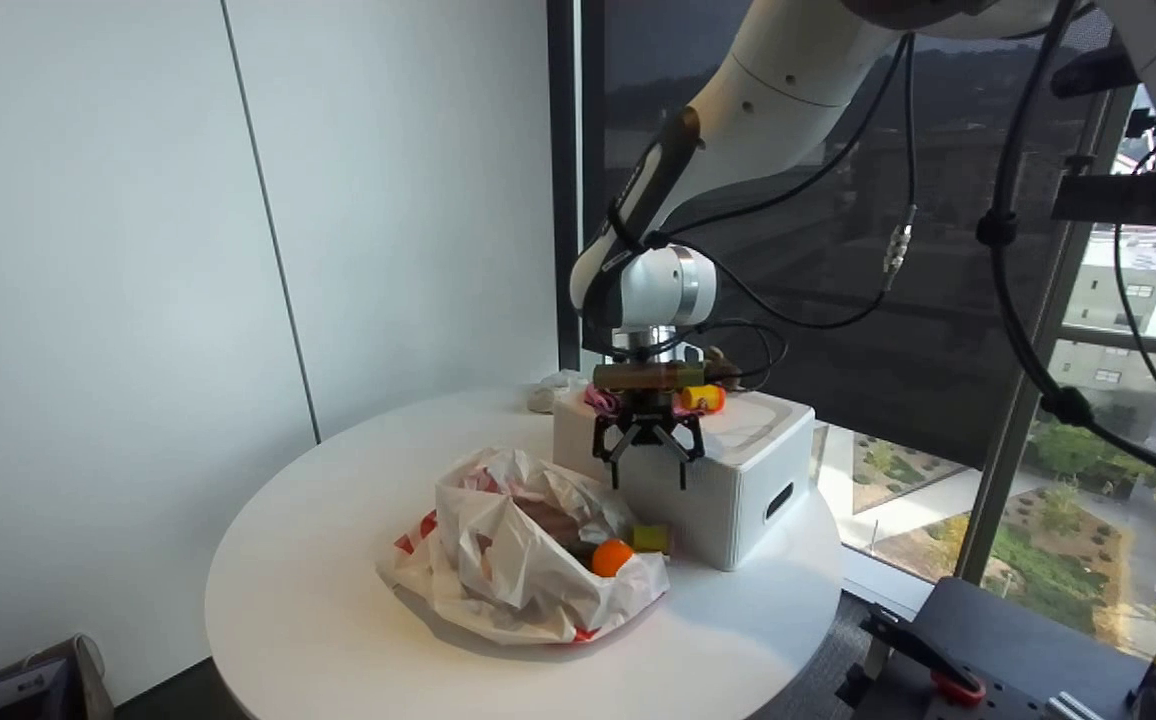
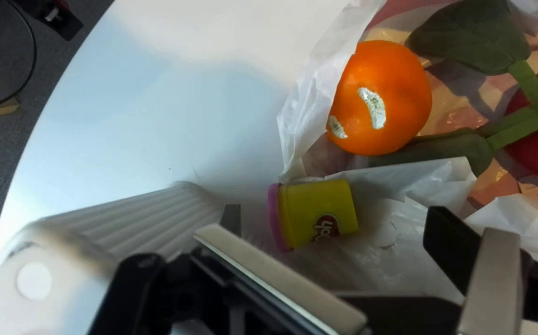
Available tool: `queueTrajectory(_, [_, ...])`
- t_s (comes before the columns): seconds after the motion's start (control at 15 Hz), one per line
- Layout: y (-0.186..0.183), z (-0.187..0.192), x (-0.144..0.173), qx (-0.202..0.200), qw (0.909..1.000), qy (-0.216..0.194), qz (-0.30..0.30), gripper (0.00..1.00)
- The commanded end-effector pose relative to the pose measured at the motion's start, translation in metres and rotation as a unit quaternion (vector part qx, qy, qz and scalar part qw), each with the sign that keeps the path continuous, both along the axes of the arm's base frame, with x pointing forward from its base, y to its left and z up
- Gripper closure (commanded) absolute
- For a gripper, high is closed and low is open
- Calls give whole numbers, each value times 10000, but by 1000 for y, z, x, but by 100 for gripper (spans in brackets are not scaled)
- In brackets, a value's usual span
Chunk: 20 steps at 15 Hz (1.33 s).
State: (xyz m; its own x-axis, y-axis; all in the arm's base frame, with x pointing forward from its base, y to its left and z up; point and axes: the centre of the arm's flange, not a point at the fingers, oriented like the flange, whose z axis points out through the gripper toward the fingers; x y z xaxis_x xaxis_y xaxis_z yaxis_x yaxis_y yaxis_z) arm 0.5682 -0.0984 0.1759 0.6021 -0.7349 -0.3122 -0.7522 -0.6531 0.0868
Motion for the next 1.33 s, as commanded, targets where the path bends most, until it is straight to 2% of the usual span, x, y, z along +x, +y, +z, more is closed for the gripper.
queueTrajectory(0.0, [12, 0, -5, 217, 9990, -380, -17, 0])
queueTrajectory(0.4, [12, -20, -28, -263, 9986, -435, 125, 0])
queueTrajectory(0.8, [20, -37, -53, 43, 9991, -202, 368, 0])
queueTrajectory(1.07, [21, -47, -47, -87, 9944, -354, 995, 0])
queueTrajectory(1.27, [22, -47, -42, -89, 9910, -537, 1224, 0])
